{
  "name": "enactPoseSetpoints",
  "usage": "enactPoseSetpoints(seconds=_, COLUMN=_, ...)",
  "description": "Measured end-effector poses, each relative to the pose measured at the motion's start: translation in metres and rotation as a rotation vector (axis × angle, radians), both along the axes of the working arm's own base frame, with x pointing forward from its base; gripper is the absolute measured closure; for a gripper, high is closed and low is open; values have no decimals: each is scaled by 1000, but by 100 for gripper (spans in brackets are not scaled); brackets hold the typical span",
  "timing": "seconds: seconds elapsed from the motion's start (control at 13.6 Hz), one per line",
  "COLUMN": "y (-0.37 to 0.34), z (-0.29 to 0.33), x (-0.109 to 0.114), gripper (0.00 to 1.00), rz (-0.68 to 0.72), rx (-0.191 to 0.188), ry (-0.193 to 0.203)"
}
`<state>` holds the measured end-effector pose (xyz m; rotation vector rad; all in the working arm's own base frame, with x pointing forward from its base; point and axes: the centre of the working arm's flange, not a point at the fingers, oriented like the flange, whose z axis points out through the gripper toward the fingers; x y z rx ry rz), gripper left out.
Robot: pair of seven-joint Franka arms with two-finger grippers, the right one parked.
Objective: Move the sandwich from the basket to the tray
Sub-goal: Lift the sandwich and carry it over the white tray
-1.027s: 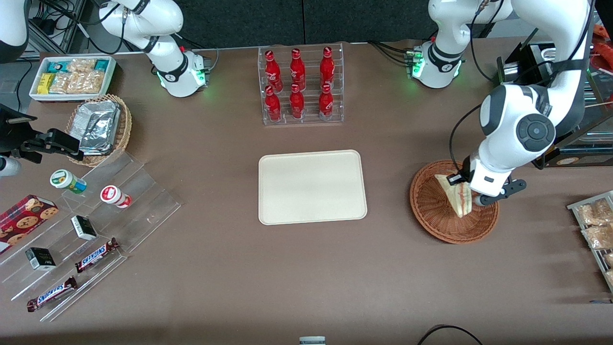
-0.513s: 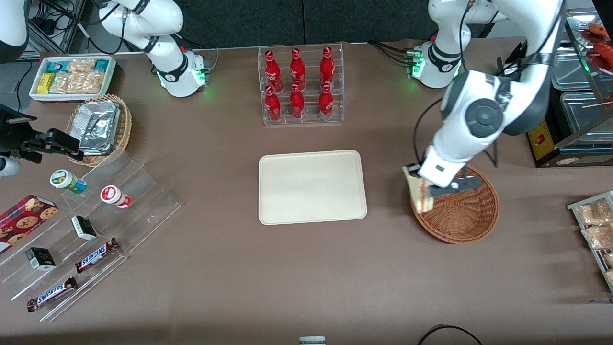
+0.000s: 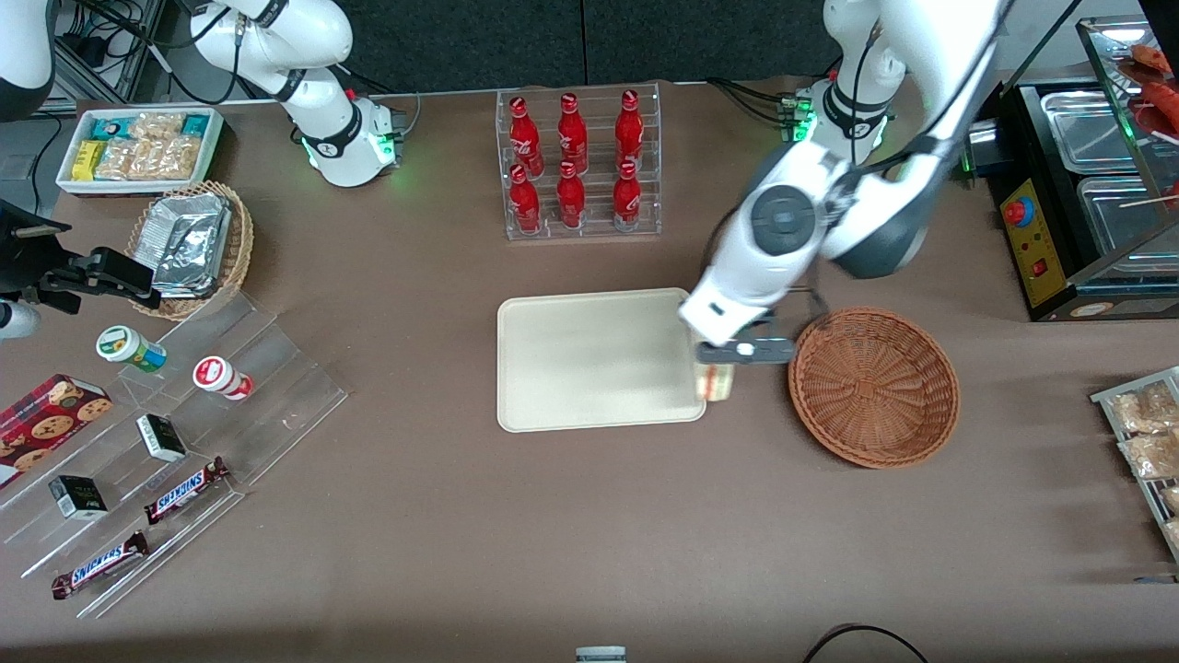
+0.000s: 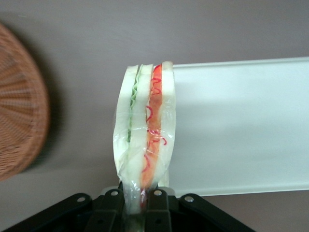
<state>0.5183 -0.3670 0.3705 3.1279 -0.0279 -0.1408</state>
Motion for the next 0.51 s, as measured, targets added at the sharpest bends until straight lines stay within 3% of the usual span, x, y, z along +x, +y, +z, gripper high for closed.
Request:
enactPoseSetpoints(seconds=0.22, y=-55, z=-30, x=-11, gripper=85, rz=-18, rx=13, ry=9)
enactPoseSetpoints(seconds=0.51, y=-104, z=-73, x=-27, gripper=85, rz=1, rx=58, ry=5)
